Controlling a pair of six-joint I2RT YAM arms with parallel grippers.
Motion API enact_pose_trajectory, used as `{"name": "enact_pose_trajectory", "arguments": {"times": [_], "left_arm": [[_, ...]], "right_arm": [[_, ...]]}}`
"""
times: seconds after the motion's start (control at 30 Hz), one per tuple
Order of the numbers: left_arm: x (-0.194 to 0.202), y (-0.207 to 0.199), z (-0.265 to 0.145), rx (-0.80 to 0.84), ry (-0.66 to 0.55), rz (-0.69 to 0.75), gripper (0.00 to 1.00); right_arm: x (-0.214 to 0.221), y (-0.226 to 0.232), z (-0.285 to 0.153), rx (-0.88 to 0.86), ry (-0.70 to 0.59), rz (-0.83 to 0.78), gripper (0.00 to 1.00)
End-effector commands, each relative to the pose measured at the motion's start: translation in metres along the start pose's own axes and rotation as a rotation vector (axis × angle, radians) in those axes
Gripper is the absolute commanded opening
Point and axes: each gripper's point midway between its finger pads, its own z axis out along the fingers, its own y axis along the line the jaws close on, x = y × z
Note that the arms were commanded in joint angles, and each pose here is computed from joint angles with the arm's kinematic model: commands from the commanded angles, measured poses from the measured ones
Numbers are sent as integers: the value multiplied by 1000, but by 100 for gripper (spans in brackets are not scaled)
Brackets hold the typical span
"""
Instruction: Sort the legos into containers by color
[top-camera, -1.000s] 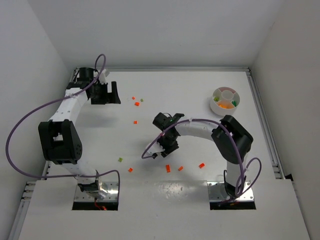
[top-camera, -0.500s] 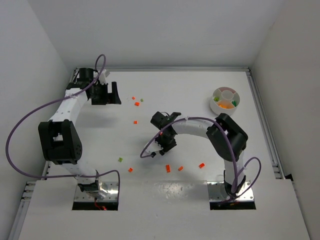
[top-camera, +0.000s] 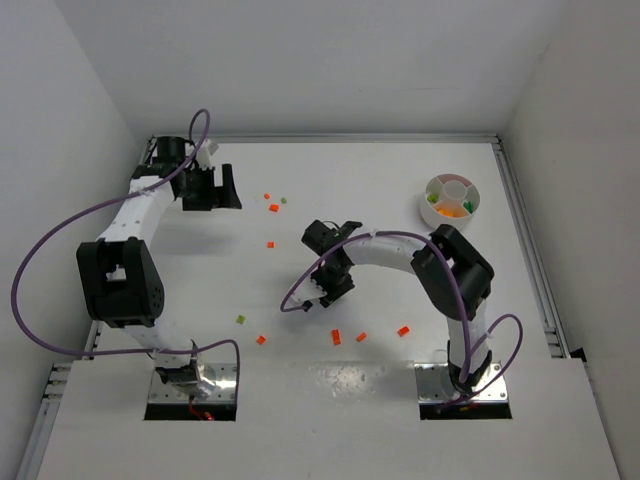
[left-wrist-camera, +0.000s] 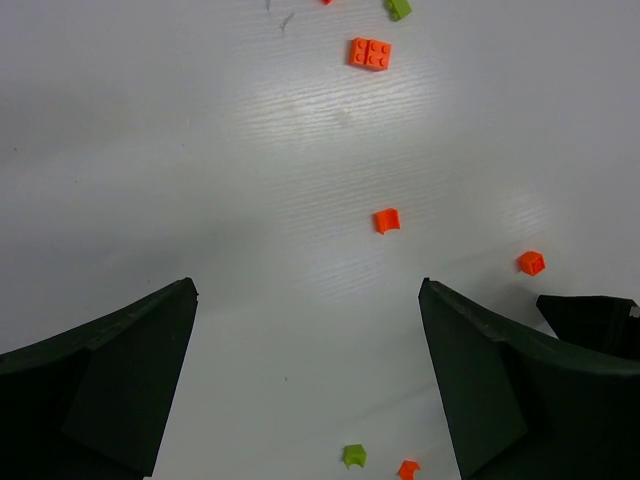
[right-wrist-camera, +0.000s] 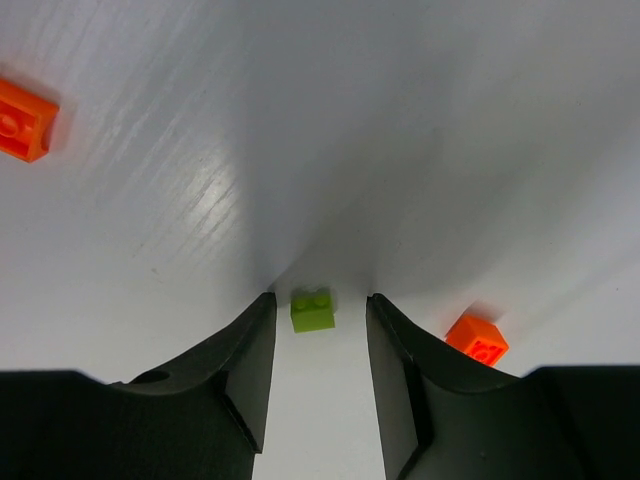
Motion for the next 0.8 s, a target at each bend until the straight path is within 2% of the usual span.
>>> {"name": "enact_pose_trajectory", "arguments": {"times": [0.0, 0.33, 0.63, 0.77], "left_arm": [[-3, 3, 0, 12, -13, 3, 100], [-3, 3, 4, 22, -4, -9, 100], [-3, 3, 4, 22, -4, -9, 100], [-1, 3, 4, 22, 4, -13, 100]], "right_arm": [[10, -3, 1, -16, 17, -2, 42], [16, 7, 12, -77, 32, -2, 37], [21, 14, 19, -117, 45, 9, 17], [23, 4, 5, -75, 46, 97, 9]]}}
